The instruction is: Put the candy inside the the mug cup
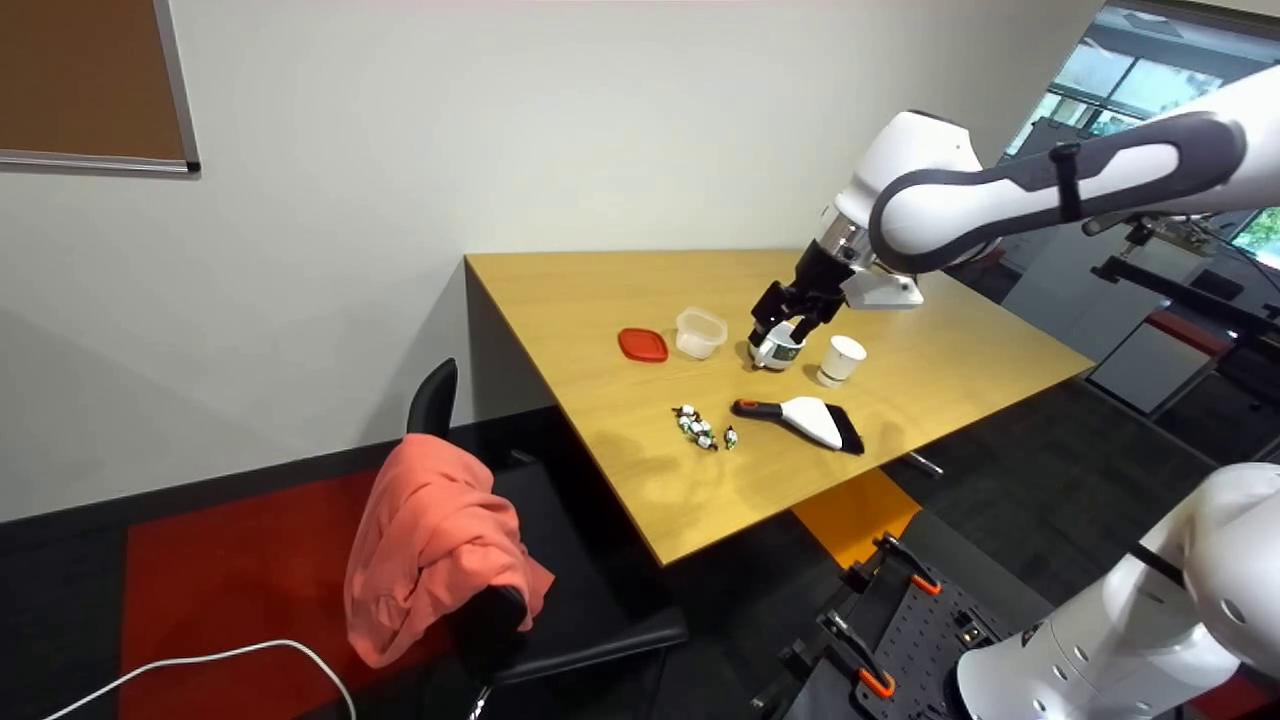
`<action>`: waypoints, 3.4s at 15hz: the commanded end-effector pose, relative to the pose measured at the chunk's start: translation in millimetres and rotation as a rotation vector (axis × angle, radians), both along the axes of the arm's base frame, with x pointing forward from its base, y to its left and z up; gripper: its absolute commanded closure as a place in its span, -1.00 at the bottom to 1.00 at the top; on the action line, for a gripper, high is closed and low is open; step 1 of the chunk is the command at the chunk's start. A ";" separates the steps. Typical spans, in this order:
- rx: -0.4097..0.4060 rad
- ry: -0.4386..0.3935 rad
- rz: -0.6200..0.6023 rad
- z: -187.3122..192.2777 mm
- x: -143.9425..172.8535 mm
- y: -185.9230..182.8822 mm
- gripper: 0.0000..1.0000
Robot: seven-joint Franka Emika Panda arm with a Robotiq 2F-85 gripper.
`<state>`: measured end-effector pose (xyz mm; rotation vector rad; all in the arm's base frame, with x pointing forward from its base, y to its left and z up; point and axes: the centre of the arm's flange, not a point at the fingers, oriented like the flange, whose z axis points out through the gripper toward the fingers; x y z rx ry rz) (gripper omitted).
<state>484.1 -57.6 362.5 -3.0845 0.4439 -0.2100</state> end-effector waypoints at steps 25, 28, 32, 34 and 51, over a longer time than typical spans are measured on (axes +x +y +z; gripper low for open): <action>0.070 0.063 -0.557 -181.4 7.8 -112.3 -1.00; 0.052 0.094 -0.612 -201.4 20.7 -122.8 -1.00; 0.034 0.128 -0.640 -224.3 23.7 -125.3 -1.00; 0.031 0.138 -0.648 -233.2 23.3 -124.4 -1.00; 0.000 0.185 -0.629 -275.7 46.1 -115.5 -0.35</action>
